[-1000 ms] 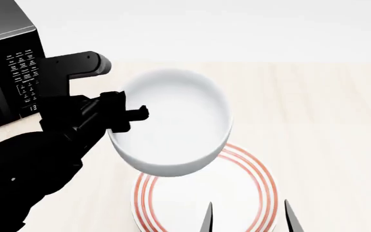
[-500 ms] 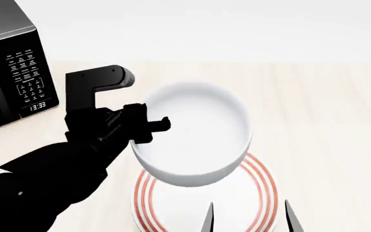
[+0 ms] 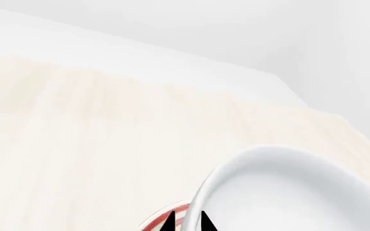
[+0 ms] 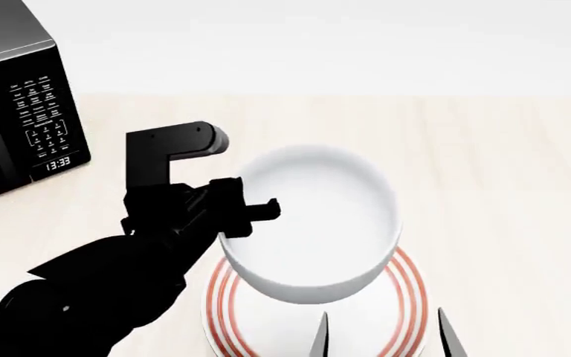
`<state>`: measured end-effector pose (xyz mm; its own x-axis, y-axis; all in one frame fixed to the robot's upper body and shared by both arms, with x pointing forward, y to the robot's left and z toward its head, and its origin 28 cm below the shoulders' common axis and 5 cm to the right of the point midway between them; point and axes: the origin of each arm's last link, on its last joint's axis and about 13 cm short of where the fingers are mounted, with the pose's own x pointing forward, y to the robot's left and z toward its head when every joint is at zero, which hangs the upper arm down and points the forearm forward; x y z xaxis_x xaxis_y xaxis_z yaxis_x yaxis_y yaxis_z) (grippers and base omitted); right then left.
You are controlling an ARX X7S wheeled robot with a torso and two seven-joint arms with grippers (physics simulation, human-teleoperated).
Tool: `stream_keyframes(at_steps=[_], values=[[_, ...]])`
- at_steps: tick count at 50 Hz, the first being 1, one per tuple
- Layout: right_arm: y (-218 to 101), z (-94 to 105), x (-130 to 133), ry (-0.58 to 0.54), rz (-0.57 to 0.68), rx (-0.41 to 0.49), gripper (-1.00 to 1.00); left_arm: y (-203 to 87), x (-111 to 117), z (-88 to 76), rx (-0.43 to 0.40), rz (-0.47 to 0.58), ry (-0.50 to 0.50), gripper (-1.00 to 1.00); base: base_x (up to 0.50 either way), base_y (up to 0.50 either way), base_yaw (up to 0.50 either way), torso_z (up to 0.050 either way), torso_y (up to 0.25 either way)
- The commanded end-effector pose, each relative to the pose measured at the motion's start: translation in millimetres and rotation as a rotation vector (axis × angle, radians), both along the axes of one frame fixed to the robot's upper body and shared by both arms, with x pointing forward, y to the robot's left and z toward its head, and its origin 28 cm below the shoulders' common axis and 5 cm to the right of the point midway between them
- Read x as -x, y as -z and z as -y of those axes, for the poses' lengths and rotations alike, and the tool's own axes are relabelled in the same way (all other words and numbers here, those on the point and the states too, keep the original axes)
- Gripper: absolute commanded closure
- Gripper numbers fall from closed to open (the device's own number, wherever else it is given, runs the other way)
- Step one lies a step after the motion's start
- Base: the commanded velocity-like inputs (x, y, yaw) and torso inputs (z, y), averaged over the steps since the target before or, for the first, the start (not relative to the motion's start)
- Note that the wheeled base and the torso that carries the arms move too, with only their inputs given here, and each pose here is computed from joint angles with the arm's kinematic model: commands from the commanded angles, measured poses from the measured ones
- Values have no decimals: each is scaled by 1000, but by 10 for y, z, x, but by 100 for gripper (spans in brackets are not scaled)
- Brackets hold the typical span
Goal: Pick up the white bowl and put it on the plate.
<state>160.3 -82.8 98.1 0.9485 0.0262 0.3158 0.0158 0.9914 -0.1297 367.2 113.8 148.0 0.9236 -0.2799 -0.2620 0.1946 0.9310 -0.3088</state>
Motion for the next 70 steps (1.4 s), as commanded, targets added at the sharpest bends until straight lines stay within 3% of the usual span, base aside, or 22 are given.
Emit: stream_keyframes(at_steps=[1, 41, 70], values=[[-15, 20, -31, -3, 11, 0, -100, -2, -25, 96, 37, 9, 9, 100, 0, 0, 0, 0, 0], [-18, 21, -29, -6, 12, -2, -100, 278, -56, 155, 43, -43, -11, 100, 0, 0, 0, 0, 1], [-27, 26, -28, -5, 14, -3, -100, 368, 37, 229, 6, 6, 23, 100, 0, 0, 0, 1, 0]])
